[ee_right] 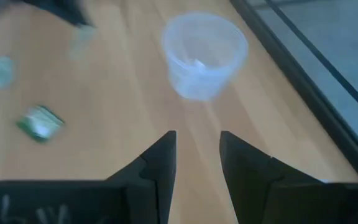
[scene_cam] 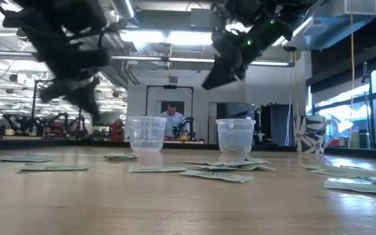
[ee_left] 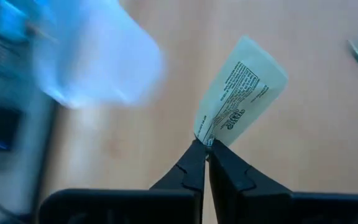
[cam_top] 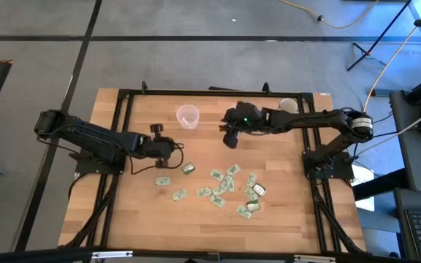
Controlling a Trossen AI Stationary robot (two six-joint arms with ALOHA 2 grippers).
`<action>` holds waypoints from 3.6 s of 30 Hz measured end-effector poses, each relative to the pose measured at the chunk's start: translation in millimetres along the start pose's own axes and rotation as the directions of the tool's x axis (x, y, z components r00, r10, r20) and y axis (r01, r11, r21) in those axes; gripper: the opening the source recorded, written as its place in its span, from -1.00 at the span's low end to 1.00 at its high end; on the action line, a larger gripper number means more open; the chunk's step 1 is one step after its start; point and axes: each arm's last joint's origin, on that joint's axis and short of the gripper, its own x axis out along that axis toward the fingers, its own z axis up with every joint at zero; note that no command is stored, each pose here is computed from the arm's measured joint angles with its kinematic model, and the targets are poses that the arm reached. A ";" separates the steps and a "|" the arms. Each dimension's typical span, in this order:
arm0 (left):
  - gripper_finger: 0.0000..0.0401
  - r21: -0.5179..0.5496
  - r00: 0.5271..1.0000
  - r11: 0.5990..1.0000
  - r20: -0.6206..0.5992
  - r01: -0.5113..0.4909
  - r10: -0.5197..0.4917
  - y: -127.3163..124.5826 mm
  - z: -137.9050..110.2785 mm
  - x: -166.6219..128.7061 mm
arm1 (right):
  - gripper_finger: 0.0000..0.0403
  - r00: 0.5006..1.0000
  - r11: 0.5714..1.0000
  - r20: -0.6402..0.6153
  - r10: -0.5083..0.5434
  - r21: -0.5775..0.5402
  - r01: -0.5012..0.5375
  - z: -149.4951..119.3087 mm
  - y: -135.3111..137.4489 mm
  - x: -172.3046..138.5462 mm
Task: Pick and place Stevia / Truvia into bins
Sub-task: Put the stevia packet into the right transparent container
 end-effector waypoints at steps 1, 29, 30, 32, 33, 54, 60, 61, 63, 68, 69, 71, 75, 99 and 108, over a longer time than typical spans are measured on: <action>-0.96 0.005 0.998 0.999 0.047 -0.050 0.050 1.6 5.3 -0.3 | -0.37 1.000 1.000 0.020 0.018 -0.018 -0.018 1.8 3.5 -0.4; -0.96 -0.044 0.768 0.920 0.536 -0.390 0.351 24.0 68.8 -27.0 | -0.37 0.934 0.986 0.320 0.159 -0.099 -0.133 28.2 51.4 -12.8; -0.96 -0.046 0.765 0.915 0.531 -0.402 0.363 24.5 68.9 -27.2 | -0.37 0.932 0.986 0.325 0.159 -0.099 -0.133 28.7 51.4 -13.0; -0.97 -0.050 0.763 0.907 0.523 -0.418 0.380 23.8 69.7 -25.4 | -0.37 0.929 0.986 0.335 0.159 -0.098 -0.133 29.6 51.4 -13.4; -0.96 -0.047 0.764 0.907 0.521 -0.419 0.380 23.0 70.0 -24.1 | -0.37 0.927 0.986 0.340 0.159 -0.097 -0.133 30.1 51.4 -13.5; -0.96 -0.036 0.713 0.871 0.557 -0.491 0.425 13.2 82.1 -9.5 | -0.52 0.923 0.988 0.351 0.157 -0.064 -0.144 31.1 51.3 -13.9; -0.96 -0.034 0.713 0.872 0.560 -0.488 0.421 12.9 82.2 -9.6 | -0.85 0.924 0.988 0.349 0.155 -0.063 -0.142 31.0 51.2 -13.8; -0.96 -0.032 0.713 0.873 0.562 -0.486 0.418 12.8 82.3 -9.6 | -0.90 0.924 0.988 0.349 0.154 -0.063 -0.141 30.9 51.1 -13.8; -0.96 -0.030 0.713 0.875 0.566 -0.484 0.414 12.7 82.4 -9.6 | -0.97 0.925 0.988 0.347 0.155 -0.065 -0.141 30.8 51.2 -13.7; -0.95 -0.028 0.714 0.876 0.568 -0.481 0.410 12.5 82.4 -9.5 | -0.95 0.934 0.993 0.337 0.118 -0.052 -0.106 29.7 50.3 -13.2; -0.93 -0.028 0.714 0.875 0.566 -0.483 0.412 12.6 82.3 -9.4 | -0.96 0.937 0.994 0.334 0.107 -0.049 -0.096 29.3 50.0 -13.0; -0.88 -0.021 0.720 0.876 0.559 -0.483 0.410 11.9 81.6 -8.8 | -0.98 0.939 0.994 0.328 0.104 -0.049 -0.093 28.7 49.7 -12.8; -0.68 -0.026 0.739 0.889 0.545 -0.458 0.397 10.0 79.6 -6.5 | -0.98 0.940 0.995 0.326 0.101 -0.050 -0.090 28.5 49.6 -12.7; -0.46 -0.022 0.912 0.988 0.387 0.154 -0.133 2.0 44.5 5.8 | -0.99 0.961 0.966 -0.171 -0.215 0.108 0.236 1.1 -16.2 -6.8; -0.46 -0.110 0.896 0.890 0.074 0.443 -0.437 -0.4 24.4 4.6 | -0.99 0.911 0.935 -0.366 -0.192 0.213 0.283 -12.6 -45.1 -12.3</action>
